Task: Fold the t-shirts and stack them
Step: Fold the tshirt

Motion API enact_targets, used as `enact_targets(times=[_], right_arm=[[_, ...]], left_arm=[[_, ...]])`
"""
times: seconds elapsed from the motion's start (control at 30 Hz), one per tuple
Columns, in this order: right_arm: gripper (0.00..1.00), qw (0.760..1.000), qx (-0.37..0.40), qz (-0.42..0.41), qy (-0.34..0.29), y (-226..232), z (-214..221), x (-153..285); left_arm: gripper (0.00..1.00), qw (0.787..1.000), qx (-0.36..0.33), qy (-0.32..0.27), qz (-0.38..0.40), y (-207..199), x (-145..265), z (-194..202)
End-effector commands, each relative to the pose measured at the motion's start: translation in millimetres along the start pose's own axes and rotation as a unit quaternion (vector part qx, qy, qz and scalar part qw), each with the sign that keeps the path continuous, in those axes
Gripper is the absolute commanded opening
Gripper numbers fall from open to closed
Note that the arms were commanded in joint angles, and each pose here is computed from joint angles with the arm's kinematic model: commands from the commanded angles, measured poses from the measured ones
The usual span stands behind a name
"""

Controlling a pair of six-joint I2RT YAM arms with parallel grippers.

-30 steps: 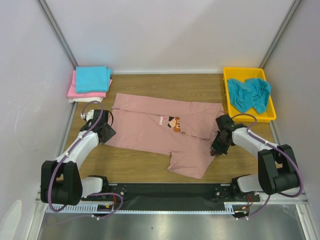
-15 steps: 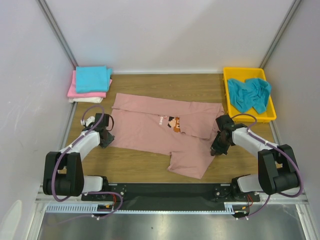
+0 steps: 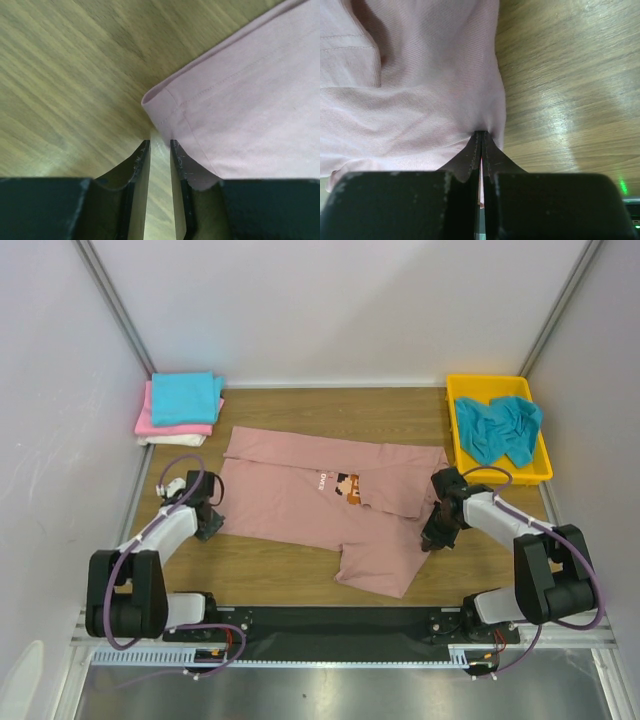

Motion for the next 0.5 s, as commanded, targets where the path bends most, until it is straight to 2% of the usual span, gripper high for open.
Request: enact_targets(times=[0.0, 0.13, 0.27, 0.47], right_arm=[[0.0, 0.998, 0.014, 0.058, -0.012, -23.8, -3.8, -7.8], [0.0, 0.998, 0.015, 0.052, -0.016, -19.1, -7.7, -6.3], [0.0, 0.999, 0.015, 0.05, -0.016, -16.5, -9.6, -8.1], [0.0, 0.998, 0.02, 0.051, -0.012, -15.6, -9.2, -9.8]], left_arm=[[0.28, 0.999, -0.004, -0.034, 0.038, -9.4, 23.4, -25.7], [0.3, 0.993, -0.002, -0.083, 0.086, -23.9, 48.8, -53.2], [0.29, 0.988, -0.004, -0.105, 0.114, -36.2, 53.8, -65.5], [0.24, 0.994, 0.014, -0.056, 0.09, -39.7, 19.2, -43.7]])
Point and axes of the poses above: each gripper's point midway between its finger pads, its own x axis back along the fingers, its own y axis along the line the jaws close on, z = x × y, the point moved 1 cm from there along x, back along the fingers, and after that the axes turned 5 degrees about -x, right-handed, at the moved point
